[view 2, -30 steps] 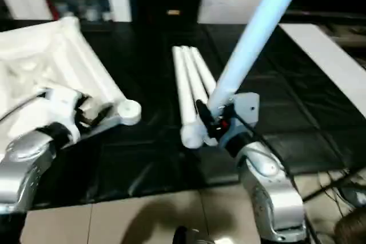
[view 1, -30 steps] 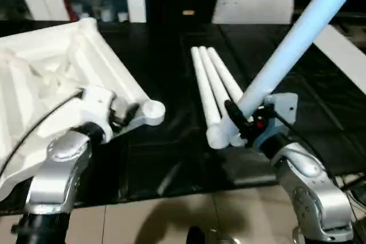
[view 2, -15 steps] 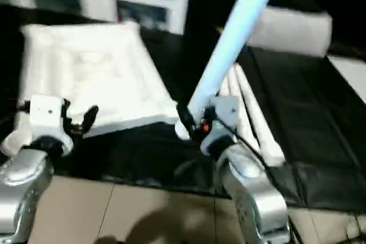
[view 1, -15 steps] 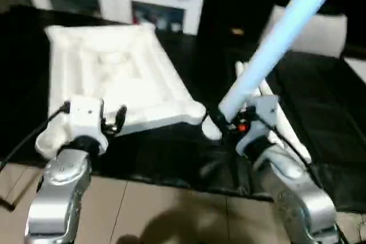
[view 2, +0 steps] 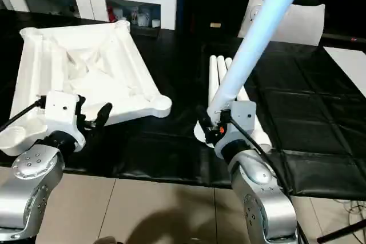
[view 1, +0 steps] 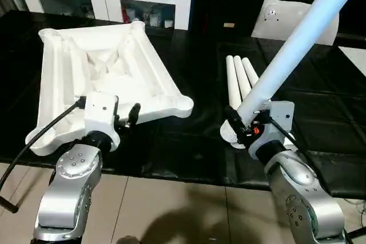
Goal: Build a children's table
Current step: Move to table
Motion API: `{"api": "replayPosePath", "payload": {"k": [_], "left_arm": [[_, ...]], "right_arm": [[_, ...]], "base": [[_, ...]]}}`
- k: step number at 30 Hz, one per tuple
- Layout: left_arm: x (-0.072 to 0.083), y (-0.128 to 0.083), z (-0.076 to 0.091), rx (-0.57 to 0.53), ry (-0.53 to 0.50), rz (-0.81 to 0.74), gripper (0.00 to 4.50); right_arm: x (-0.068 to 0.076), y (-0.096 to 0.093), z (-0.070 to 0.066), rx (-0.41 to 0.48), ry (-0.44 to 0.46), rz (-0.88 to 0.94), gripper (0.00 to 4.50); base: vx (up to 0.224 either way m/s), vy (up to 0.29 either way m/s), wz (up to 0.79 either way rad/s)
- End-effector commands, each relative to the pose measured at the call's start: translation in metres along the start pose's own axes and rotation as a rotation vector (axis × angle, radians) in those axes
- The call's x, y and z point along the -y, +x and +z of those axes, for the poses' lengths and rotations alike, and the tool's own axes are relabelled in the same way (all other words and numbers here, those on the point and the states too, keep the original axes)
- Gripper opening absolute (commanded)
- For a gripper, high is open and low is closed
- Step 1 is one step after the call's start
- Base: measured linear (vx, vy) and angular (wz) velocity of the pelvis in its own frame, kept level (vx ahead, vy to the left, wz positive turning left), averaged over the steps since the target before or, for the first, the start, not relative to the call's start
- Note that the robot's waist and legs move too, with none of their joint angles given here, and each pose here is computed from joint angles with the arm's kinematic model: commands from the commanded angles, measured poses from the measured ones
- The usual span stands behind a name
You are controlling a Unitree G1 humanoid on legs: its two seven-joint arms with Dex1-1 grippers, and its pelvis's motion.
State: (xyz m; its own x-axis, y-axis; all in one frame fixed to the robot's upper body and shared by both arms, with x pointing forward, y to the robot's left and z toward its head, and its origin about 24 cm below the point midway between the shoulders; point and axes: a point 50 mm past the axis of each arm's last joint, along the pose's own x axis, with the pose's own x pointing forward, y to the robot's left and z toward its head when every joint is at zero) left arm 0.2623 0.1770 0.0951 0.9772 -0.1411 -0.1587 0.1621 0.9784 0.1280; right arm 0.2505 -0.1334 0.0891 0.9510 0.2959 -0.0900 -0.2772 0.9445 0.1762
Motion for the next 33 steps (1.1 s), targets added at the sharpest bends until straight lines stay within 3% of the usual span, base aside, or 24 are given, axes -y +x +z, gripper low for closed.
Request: {"api": "replayPosePath", "payload": {"k": [1,16,22,26,27,33], "left_arm": [[0.001,0.004,0.004,0.008,0.008,-0.005,3.49],[0.009,0.010,0.006,0.009,0.047,-0.111,3.49],[0.005,0.018,0.002,-0.038,0.128,-0.211,3.49],[0.001,0.018,0.004,-0.024,0.027,-0.187,3.49],[0.001,0.015,0.009,0.026,0.019,-0.174,3.49],[0.005,0.008,0.001,0.010,0.009,-0.127,3.49]], "right_arm": [[0.003,-0.001,0.006,0.020,-0.009,-0.018,1.95],[0.005,0.002,0.010,0.030,-0.032,-0.019,1.95],[0.007,0.004,0.012,0.035,-0.049,-0.009,1.95],[0.007,0.003,0.014,0.038,-0.051,0.006,1.95],[0.008,0.003,0.014,0.037,-0.052,-0.001,1.95],[0.006,0.001,0.010,0.025,-0.040,-0.009,1.95]], "base": [[0.014,0.077,0.01],[0.001,0.004,0.00],[0.000,0.000,0.00],[0.000,0.000,0.00],[0.000,0.000,0.00],[0.000,0.000,0.00]]}}
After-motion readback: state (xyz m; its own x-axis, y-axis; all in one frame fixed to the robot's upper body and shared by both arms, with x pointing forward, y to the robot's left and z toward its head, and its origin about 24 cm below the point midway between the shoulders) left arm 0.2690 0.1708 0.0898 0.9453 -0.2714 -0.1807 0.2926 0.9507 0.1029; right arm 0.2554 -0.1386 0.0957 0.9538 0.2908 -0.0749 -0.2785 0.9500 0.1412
